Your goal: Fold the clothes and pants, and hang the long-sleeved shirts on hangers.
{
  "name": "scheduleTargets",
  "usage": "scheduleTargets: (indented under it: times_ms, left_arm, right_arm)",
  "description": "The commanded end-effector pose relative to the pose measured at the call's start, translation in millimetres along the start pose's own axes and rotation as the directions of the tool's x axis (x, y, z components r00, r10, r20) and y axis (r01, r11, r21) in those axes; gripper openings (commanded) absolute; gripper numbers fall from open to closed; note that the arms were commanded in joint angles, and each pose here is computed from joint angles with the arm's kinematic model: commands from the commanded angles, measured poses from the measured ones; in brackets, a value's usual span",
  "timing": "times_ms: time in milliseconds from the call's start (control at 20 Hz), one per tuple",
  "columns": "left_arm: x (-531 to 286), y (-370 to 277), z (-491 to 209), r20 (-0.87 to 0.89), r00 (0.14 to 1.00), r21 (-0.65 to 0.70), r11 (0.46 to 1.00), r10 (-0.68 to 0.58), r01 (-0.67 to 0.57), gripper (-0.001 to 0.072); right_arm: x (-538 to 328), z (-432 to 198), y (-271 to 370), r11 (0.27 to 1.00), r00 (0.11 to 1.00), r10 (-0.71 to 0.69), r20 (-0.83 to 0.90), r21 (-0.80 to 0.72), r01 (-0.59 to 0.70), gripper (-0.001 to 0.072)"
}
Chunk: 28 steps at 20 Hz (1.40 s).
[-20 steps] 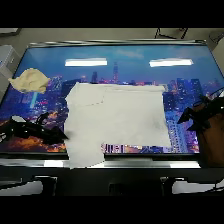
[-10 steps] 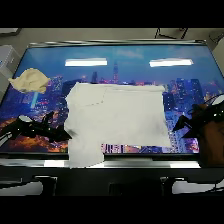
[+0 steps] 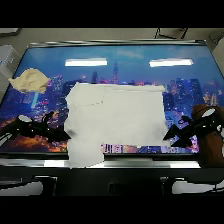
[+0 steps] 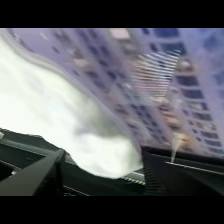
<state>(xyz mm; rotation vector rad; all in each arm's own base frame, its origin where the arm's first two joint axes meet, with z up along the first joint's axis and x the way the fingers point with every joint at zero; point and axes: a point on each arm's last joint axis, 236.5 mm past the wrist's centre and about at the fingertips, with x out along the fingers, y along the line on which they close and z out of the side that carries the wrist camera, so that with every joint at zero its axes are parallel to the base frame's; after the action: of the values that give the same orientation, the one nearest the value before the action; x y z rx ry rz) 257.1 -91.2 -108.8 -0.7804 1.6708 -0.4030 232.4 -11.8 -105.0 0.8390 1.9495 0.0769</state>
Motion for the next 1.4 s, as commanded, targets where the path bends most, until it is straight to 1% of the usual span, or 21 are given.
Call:
scheduleTargets:
  times_ms: [0,50,100,150,250,350,400,450,500,550,600,650,700,750,800,900,950,1050,1150,1200,1350]
  left_arm:
    - [-2,-4,0,0.005,1.0,-0.001,1.0,-0.01,0.01,0.0029]
    - [-2,-7,1,0.008,1.0,-0.004,1.0,-0.021,0.021,0.0028]
    - [-2,-9,2,0.013,0.999,-0.007,0.999,-0.032,0.032,0.0028]
    - [-3,-12,3,0.02,0.999,-0.008,0.999,-0.043,0.043,0.0029]
    - [-9,-18,7,0.043,0.998,0.011,0.999,-0.046,0.045,0.0027]
    - [-33,-40,23,0.118,0.991,0.082,0.995,-0.059,0.049,0.0026]
    - [-57,-62,36,0.19,0.979,0.149,0.988,-0.079,0.051,0.0026]
    - [-88,-89,50,0.278,0.956,0.231,0.972,-0.1,0.034,0.0026]
    - [-131,-126,62,0.389,0.913,0.332,0.943,-0.127,-0.011,0.0026]
    - [-179,-166,67,0.497,0.852,0.426,0.902,-0.165,-0.074,0.0026]
    - [-238,-215,62,0.613,0.756,0.515,0.841,-0.227,-0.165,0.0027]
    - [-296,-262,45,0.707,0.641,0.572,0.776,-0.3,-0.268,0.0027]
    - [-357,-312,14,0.776,0.493,0.599,0.704,-0.393,-0.382,0.0027]
    - [-407,-351,-23,0.808,0.351,0.589,0.646,-0.474,-0.485,0.0027]
    - [-446,-383,-70,0.803,0.23,0.569,0.593,-0.55,-0.569,0.0027]
    - [-475,-418,-153,0.753,0.12,0.546,0.511,-0.647,-0.664,0.0027]
    - [-479,-425,-185,0.731,0.086,0.533,0.488,-0.676,-0.691,0.0027]
    - [-490,-433,-235,0.692,-0.001,0.491,0.472,-0.722,-0.733,0.0027]
    - [-506,-437,-271,0.648,-0.102,0.449,0.487,-0.755,-0.749,0.0026]
    - [-512,-438,-283,0.632,-0.138,0.438,0.498,-0.762,-0.748,0.0026]
    - [-517,-439,-291,0.628,-0.158,0.431,0.51,-0.762,-0.744,0.0026]
  right_arm:
    - [10,2,4,1.0,0.999,0.031,0.011,0.007,-0.031,0.049]
    - [10,2,7,0.999,0.999,0.047,0.01,0.009,-0.047,0.0412]
    - [9,2,10,0.998,0.998,0.059,0.012,0.011,-0.059,0.0307]
    - [9,0,15,0.997,0.997,0.077,0.006,0.014,-0.077,0.0111]
    - [0,-4,21,0.996,0.996,0.086,0.02,-0.007,-0.086,0.0043]
    - [-32,6,35,0.994,0.987,0.081,0.139,-0.079,-0.071,0.0041]
    - [-64,14,52,0.987,0.966,0.093,0.243,-0.148,-0.058,0.0041]
    - [-104,22,73,0.974,0.925,0.118,0.362,-0.224,-0.036,0.0041]
    - [-159,24,103,0.945,0.851,0.164,0.499,-0.328,0.01,0.0041]
    - [-221,15,138,0.897,0.741,0.224,0.633,-0.431,0.096,0.0041]
    - [-282,-4,167,0.855,0.607,0.274,0.746,-0.478,0.201,0.0041]
    - [-347,-37,195,0.815,0.427,0.326,0.843,-0.48,0.324,0.0041]
    - [-403,-77,216,0.79,0.244,0.364,0.899,-0.437,0.43,0.0042]
    - [-446,-124,231,0.771,0.075,0.4,0.913,-0.38,0.511,0.0042]
    - [-474,-176,242,0.756,-0.056,0.43,0.901,-0.326,0.568,0.0042]
    - [-482,-257,250,0.741,-0.185,0.469,0.864,-0.27,0.615,0.0042]
    - [-482,-290,251,0.737,-0.242,0.483,0.842,-0.241,0.632,0.0042]
    - [-489,-343,251,0.743,-0.367,0.508,0.779,-0.181,0.645,0.0042]
    - [-498,-384,253,0.755,-0.468,0.533,0.705,-0.148,0.638,0.0041]
    - [-501,-397,254,0.766,-0.5,0.54,0.677,-0.15,0.625,0.0041]
    - [-505,-408,255,0.779,-0.527,0.549,0.648,-0.169,0.603,0.0041]
